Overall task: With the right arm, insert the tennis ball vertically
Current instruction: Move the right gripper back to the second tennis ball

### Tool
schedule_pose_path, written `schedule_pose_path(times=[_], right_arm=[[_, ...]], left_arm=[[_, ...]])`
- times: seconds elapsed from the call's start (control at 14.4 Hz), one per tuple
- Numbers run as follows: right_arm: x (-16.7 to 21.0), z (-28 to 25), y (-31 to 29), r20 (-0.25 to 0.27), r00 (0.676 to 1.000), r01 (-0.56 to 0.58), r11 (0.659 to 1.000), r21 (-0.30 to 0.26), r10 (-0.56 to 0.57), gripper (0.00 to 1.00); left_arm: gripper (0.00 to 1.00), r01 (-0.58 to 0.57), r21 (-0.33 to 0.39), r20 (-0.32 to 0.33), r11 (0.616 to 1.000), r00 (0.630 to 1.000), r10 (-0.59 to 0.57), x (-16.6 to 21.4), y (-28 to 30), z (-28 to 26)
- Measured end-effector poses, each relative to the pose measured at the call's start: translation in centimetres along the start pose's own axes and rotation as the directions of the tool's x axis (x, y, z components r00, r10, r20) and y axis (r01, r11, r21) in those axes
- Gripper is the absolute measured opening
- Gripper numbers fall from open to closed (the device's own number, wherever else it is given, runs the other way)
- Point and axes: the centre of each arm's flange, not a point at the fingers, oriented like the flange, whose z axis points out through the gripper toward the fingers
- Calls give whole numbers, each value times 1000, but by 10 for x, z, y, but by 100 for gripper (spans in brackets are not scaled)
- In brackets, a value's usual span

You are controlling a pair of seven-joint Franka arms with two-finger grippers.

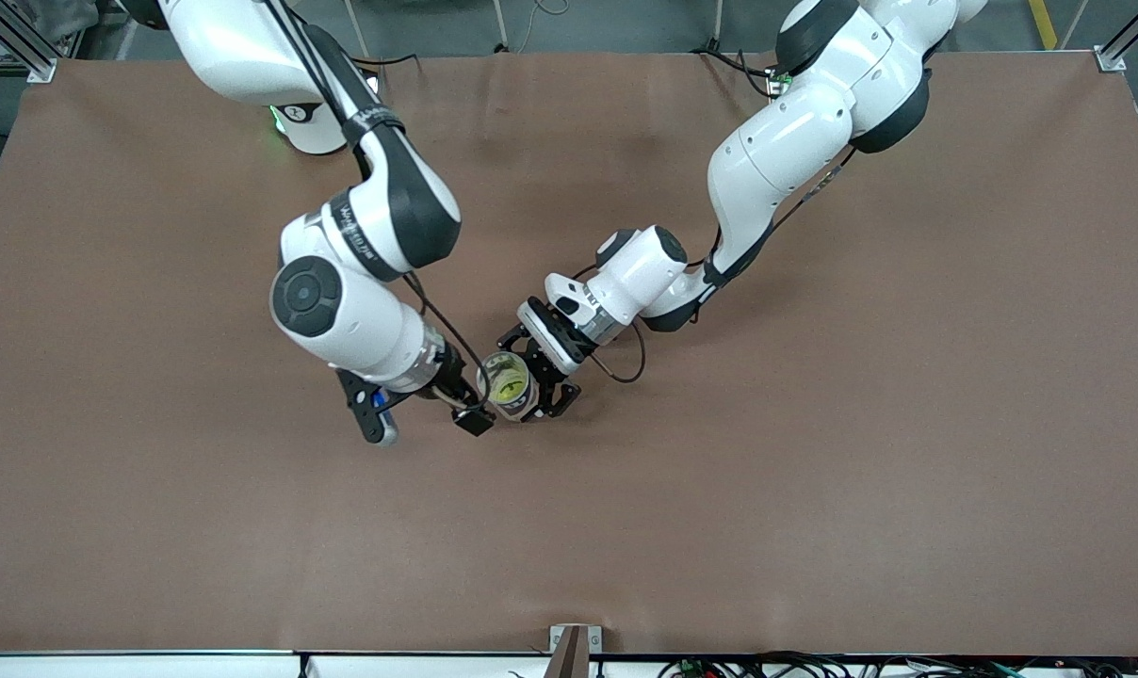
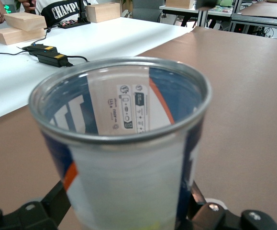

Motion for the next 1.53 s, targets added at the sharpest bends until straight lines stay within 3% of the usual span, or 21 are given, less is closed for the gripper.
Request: schedule_pose_path(times=[0.28,0.63,1.04,1.32,1.53], right_arm=[[76,-22,41,-7,984,177,981,-76,-178,100],[148,-47,133,15,919,390,905,-172,-393,100],[198,-67,246,102,832,555,812,-181,-546,100],[198,-53,297,75,792,605,763,-227,-606,100],[184,-26,321,47,780,617,754,-227,-624,100]], left_arm=[[100,-1,-2,0,1000,1000,1,0,1,0],[100,-1,-3,2,1000,1000,1,-1,2,0],[100,-3,-9,6,1000,1000,3,-3,6,1],[100,-3,-12,7,1000,1000,4,-4,8,2],[100,-4,-13,8,1000,1000,4,-4,9,2]])
